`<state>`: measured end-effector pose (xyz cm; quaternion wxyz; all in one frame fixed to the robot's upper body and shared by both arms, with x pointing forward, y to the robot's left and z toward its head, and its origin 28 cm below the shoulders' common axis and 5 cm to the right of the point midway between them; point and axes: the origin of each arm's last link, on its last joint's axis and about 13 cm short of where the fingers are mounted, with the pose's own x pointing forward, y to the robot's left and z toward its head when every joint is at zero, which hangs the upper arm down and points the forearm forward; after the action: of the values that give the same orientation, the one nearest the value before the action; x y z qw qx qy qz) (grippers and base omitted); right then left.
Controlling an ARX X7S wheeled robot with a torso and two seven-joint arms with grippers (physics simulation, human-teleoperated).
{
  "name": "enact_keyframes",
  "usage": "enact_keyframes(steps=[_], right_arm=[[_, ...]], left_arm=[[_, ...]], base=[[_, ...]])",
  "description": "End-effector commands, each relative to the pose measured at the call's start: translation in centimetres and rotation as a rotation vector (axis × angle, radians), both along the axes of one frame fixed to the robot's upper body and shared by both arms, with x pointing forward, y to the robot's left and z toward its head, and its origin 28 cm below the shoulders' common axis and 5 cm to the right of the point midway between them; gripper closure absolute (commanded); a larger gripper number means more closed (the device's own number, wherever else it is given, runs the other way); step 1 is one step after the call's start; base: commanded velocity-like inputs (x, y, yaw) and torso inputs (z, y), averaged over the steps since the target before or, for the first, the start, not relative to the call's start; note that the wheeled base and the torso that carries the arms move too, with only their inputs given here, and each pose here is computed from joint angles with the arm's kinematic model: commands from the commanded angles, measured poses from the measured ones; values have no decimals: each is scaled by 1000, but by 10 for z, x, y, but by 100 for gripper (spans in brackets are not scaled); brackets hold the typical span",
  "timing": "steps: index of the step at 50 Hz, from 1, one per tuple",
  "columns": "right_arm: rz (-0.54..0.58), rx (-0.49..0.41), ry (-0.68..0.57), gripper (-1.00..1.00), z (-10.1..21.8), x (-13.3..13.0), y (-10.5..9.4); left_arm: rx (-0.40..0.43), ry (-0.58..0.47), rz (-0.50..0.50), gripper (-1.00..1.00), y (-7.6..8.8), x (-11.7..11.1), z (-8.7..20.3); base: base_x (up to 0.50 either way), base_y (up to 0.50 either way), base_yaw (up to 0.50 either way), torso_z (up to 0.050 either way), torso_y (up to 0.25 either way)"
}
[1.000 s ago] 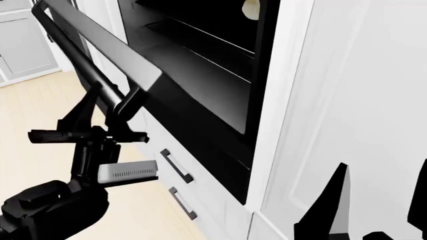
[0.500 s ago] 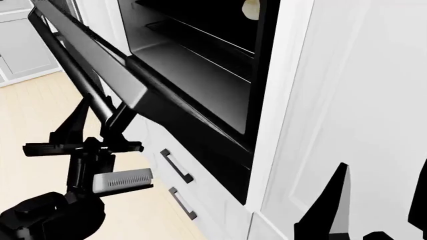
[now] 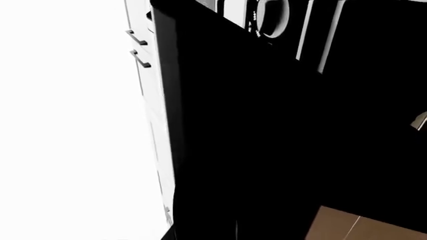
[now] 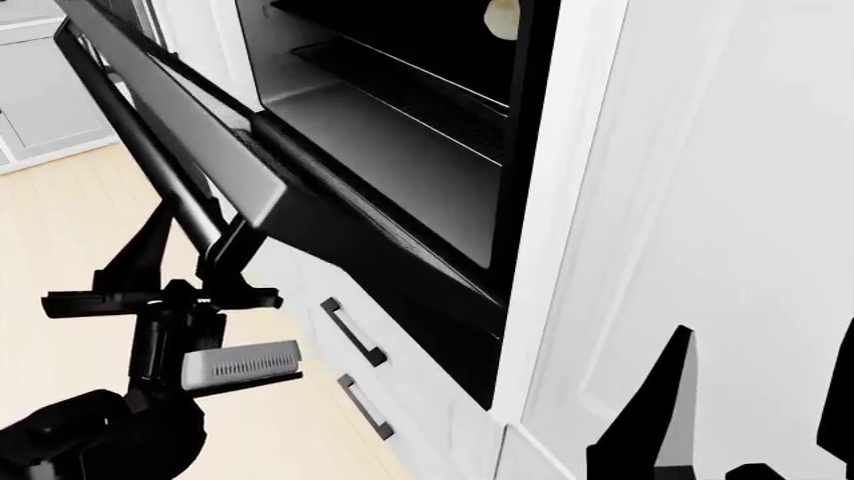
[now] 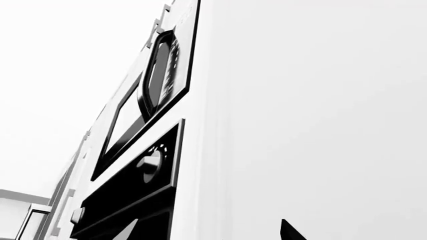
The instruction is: Open the oven door
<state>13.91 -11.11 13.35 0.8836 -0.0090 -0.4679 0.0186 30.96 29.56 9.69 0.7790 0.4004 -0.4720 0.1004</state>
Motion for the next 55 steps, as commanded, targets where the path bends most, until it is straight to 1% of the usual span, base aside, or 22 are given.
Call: enact_keyframes(steps=[1,5,8,15,16,22,33,42,49,54,55], right_arm=[[1,-2,-6,-100,1,0,0],[0,-1,-6,-100,1,0,0],[0,-1,-6,-100,1,0,0],[-1,1,-6,-100,2,1,-1],[-1,1,-8,-100,2,1,-1],[0,0,-9,-100,2,1,0],[1,1,-10,-100,2,0,0],[3,1,-11,-100,1,-1,0],[4,1,-12,-100,1,-1,0],[5,0,-11,-100,1,-1,1],[5,0,-11,-100,1,-1,1]], left_arm=[[184,256,68,100,18,-23,-44],[181,259,85,100,21,-27,-47],[198,266,94,100,23,-31,-52],[207,267,124,100,28,-35,-58],[200,264,129,100,31,-38,-58],[191,265,141,100,35,-42,-68],[165,255,139,100,43,-49,-79],[155,276,134,100,51,-56,-100],[145,290,134,100,57,-59,-111],[122,265,109,100,60,-60,-121],[129,253,113,100,60,-59,-122]], base=[[7,8,-4,0,0],[4,4,-4,-2,0],[3,3,-5,0,0],[4,3,-5,-3,0],[10,12,-5,0,0],[5,5,-4,-2,0],[4,4,-5,-1,0],[5,5,-5,-2,0],[4,3,-6,-1,0],[4,5,-6,0,0],[8,9,-6,0,0]])
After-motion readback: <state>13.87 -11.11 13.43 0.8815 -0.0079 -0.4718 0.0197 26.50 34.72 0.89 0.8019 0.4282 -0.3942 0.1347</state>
